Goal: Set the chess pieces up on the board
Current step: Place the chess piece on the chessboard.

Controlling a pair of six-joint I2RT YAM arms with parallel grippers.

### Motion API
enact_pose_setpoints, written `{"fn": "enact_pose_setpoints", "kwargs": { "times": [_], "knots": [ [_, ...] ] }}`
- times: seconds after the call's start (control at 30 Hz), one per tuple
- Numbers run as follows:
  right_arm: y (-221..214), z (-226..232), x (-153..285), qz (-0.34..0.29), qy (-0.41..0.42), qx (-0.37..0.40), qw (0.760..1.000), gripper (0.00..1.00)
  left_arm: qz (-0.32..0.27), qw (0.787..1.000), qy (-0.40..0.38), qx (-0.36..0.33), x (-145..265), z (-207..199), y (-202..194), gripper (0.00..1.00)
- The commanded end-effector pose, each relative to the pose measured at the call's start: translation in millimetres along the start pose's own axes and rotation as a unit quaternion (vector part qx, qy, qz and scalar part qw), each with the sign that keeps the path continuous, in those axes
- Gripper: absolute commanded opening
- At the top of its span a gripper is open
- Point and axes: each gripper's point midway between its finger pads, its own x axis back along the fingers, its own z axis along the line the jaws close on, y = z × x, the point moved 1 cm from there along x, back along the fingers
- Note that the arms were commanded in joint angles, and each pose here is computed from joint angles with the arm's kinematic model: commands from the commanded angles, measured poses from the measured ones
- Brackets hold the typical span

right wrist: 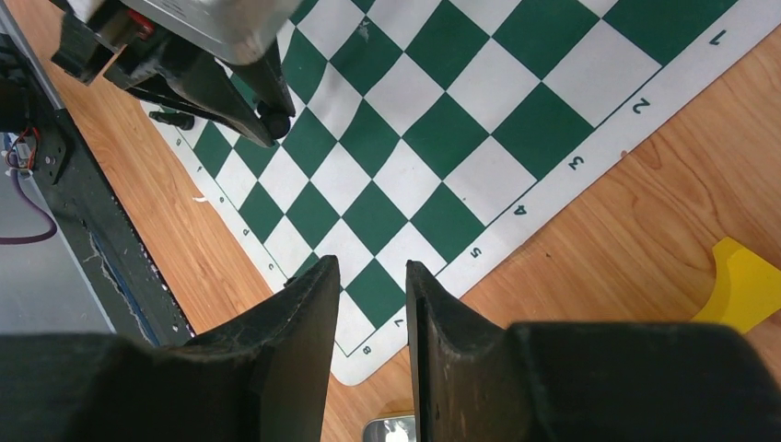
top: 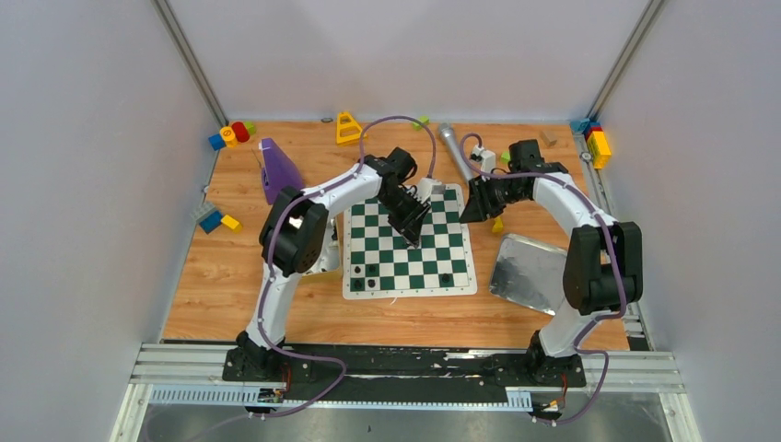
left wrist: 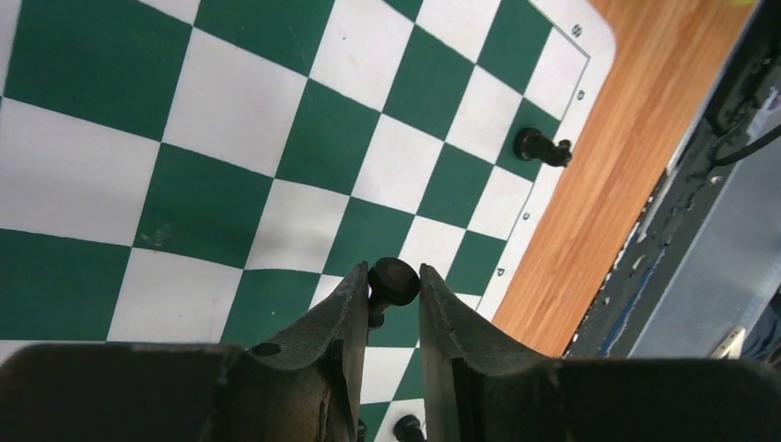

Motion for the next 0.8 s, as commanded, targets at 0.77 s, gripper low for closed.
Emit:
{"fn": "enact_pose_setpoints", "kwargs": {
  "times": [0.77],
  "knots": [
    [2.5,50.0,-69.4,0.054,0.008,0.170,0.984,0.47,-0.058,0.977,0.191,-0.078,139.7,32.9,-41.2,0.58]
  ]
}}
